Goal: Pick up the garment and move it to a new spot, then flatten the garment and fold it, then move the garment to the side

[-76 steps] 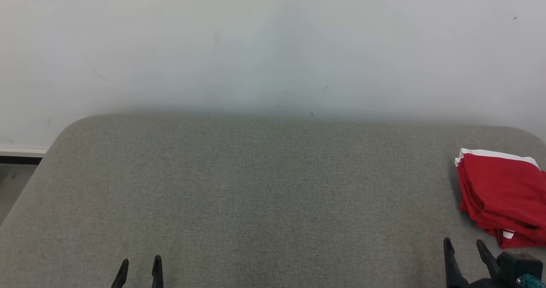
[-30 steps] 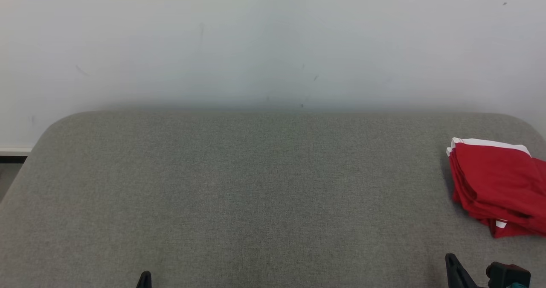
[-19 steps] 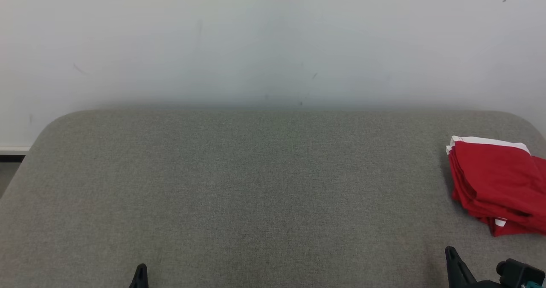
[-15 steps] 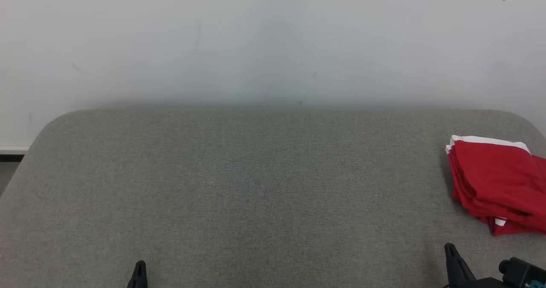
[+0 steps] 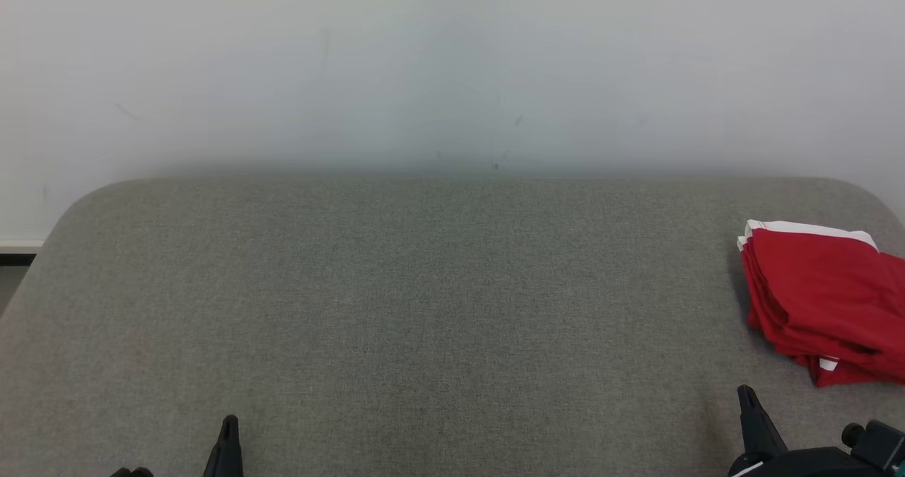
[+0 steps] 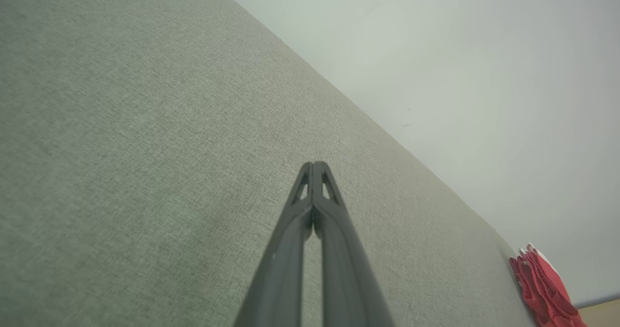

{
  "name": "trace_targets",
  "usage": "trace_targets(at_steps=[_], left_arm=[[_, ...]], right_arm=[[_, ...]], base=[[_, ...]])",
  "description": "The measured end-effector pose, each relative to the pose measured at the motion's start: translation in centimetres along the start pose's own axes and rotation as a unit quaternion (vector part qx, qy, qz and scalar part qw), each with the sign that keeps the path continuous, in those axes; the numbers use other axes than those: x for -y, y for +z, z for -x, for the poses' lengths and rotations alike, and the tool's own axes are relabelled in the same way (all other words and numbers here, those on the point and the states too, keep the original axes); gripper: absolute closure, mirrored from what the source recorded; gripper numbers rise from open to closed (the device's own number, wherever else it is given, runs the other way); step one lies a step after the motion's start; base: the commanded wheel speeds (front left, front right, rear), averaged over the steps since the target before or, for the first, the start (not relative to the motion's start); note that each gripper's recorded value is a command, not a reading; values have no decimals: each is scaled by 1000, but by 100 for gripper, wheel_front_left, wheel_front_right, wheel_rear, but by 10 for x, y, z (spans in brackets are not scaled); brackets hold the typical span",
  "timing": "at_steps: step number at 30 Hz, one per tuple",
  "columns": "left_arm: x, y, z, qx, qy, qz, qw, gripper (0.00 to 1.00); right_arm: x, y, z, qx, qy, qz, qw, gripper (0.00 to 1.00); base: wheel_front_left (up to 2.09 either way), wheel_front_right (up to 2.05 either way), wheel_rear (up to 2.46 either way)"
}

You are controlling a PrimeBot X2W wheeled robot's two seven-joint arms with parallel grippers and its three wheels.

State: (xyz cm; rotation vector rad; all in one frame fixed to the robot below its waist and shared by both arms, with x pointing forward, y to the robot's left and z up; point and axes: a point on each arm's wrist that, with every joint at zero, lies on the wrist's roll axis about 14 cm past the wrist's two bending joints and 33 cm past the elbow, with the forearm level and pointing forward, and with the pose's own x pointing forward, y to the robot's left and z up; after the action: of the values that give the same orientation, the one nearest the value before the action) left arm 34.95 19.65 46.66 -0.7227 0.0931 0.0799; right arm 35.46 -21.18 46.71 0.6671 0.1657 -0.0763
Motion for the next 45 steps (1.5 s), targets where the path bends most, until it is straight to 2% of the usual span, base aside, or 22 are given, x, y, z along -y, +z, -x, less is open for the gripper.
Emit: trace_targets(at_steps=[17, 45], left_arm=[[9, 5, -15, -5, -7, 103, 995, 100], [24, 11, -32, -15, -25, 235, 971, 100]], right_arm=[[-7, 10, -7, 18, 15, -112, 993, 100], [-15, 24, -16, 38, 37, -256, 965, 100]], base=[[0, 0, 0], [0, 0, 0]])
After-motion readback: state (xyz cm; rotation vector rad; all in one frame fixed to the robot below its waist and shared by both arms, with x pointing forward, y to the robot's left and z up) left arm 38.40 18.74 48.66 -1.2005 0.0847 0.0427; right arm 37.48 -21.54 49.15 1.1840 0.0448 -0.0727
